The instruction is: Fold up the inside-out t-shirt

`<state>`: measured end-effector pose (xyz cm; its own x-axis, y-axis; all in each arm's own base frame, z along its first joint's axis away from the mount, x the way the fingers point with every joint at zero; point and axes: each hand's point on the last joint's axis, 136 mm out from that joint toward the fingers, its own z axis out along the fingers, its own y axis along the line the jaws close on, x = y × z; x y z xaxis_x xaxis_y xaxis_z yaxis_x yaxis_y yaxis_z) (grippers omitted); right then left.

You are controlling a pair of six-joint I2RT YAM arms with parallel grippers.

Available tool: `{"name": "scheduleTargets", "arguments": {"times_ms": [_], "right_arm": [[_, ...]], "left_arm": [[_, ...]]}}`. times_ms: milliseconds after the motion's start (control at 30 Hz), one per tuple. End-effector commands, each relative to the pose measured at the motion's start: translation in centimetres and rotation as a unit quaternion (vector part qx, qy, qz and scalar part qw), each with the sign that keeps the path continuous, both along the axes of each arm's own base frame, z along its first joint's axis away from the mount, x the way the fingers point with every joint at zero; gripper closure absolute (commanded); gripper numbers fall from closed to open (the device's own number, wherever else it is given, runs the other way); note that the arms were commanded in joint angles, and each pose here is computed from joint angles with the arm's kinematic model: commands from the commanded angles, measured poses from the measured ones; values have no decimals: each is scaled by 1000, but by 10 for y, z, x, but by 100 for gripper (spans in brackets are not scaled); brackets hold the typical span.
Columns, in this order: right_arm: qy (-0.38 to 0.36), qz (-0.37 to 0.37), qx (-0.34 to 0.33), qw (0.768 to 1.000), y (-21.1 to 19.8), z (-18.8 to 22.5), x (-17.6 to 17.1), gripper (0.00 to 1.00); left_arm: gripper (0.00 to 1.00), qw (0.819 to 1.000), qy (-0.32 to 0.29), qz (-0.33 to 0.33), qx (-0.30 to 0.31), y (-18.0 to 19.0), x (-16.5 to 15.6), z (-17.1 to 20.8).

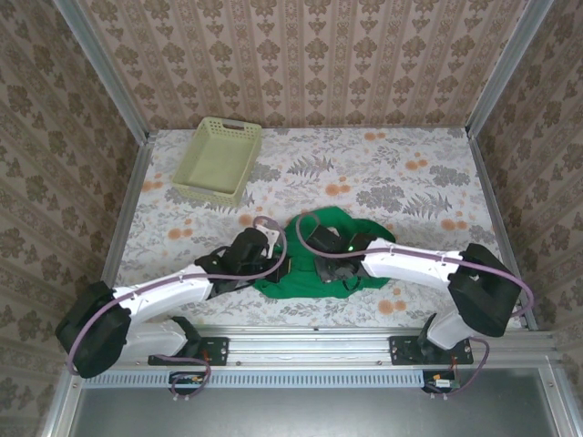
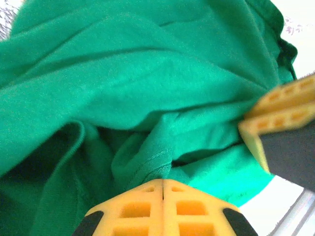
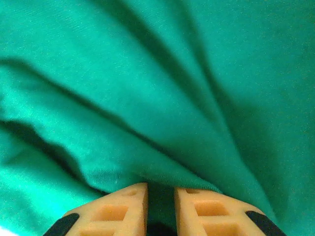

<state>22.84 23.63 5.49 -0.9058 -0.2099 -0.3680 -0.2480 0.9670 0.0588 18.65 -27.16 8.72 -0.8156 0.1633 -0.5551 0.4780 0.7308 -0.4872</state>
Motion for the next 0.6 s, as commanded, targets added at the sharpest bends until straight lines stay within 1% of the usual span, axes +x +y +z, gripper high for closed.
{"name": "scheduleTargets", "arguments": {"times_ms": [0, 100, 167, 233, 367, 400, 567], "right_arm": [[-19, -9, -21, 1000, -1, 0, 12, 77], [-28, -13, -31, 999, -9, 0, 13, 71], [-28, -8, -17, 999, -8, 1, 9, 69], [-23, 3, -19, 1000, -7, -2, 3, 67], [-7, 33, -45, 998, -9, -14, -15, 58], [4, 38, -62, 997, -15, -19, -22, 56], [11, 73, -82, 994, -19, -26, -45, 40]], "left_arm": [[100, 1000, -4, -3, -11, -2, -6, 1], [100, 1000, -3, 1, -11, 0, -9, -2], [100, 1000, -4, 5, -11, 2, -9, -4], [100, 1000, -6, 6, -10, 3, -8, -4], [100, 1000, -13, 8, -6, 3, -6, -1], [100, 1000, -14, 9, -5, 3, -5, -1], [100, 1000, -17, 14, 2, 5, -2, -2]]}}
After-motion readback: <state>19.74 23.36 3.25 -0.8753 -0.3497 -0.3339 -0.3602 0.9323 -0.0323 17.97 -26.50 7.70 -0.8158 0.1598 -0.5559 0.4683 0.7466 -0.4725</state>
